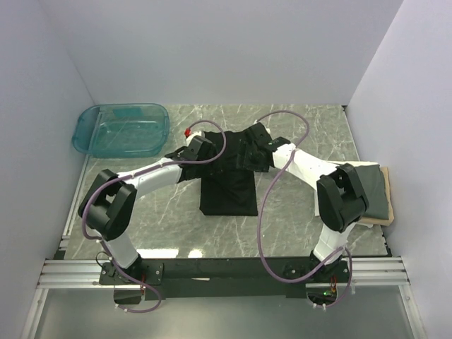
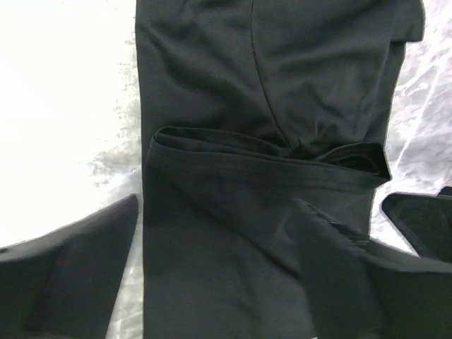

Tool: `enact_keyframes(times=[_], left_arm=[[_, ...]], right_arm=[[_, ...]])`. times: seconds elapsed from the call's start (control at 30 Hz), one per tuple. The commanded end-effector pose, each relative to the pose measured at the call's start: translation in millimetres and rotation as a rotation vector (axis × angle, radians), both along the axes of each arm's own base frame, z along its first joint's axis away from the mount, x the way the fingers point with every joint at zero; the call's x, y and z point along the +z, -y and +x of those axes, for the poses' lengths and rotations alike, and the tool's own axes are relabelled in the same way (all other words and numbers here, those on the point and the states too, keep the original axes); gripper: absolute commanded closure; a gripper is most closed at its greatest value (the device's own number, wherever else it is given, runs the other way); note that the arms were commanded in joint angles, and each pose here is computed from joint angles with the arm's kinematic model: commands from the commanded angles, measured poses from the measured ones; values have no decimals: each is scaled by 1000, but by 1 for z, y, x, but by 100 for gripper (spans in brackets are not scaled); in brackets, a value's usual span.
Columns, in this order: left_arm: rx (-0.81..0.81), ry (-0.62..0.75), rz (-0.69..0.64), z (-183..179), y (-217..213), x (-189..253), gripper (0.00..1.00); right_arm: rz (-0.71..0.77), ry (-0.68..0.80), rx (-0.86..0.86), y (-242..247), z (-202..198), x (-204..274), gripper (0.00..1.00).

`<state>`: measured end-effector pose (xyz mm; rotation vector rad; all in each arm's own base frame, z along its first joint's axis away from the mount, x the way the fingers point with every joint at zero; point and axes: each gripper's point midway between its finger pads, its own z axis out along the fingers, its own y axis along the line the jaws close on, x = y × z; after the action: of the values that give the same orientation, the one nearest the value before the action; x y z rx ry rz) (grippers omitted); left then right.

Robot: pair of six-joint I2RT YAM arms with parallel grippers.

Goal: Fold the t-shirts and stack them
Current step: Fold the tshirt

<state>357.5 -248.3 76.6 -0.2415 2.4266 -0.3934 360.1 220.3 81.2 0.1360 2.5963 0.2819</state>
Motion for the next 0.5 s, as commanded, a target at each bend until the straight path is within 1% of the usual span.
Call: enact_keyframes(times=[0.0,0.03,0.1,0.13,0.17,0.23,0.27,0.3,0.33,0.37,0.43,0.47], left_arm=[[-7,92,-75,7,7,43,1],[-10,106,-102,4,7,53,1],[-11,97,-109,-6,3,49,1],[-12,106,-135,-11,2,57,0],[-14,85,-133,-20,-2,48,1],[-21,81,-174,-31,-3,52,1],[-27,51,-174,-43,-6,40,1],[-28,60,-202,-48,-6,46,1],[-37,46,-214,-55,-6,42,1],[-40,19,-208,-66,-9,30,1],[-28,-1,-211,-78,-14,25,1],[-15,-20,-194,-86,-21,15,1]], right_arm=[[48,104,1,-2,10,37,16],[92,131,22,-7,7,50,16],[119,110,47,-7,-9,43,15],[155,134,61,-9,-13,53,15],[165,101,77,-7,-27,41,15],[204,122,90,-5,-38,49,15],[238,109,117,-8,-48,43,15],[267,118,133,-11,-53,47,15],[315,135,168,-19,-55,52,15],[381,87,231,-29,-72,47,15],[489,91,316,-49,-78,54,15],[550,60,374,-60,-89,56,15]])
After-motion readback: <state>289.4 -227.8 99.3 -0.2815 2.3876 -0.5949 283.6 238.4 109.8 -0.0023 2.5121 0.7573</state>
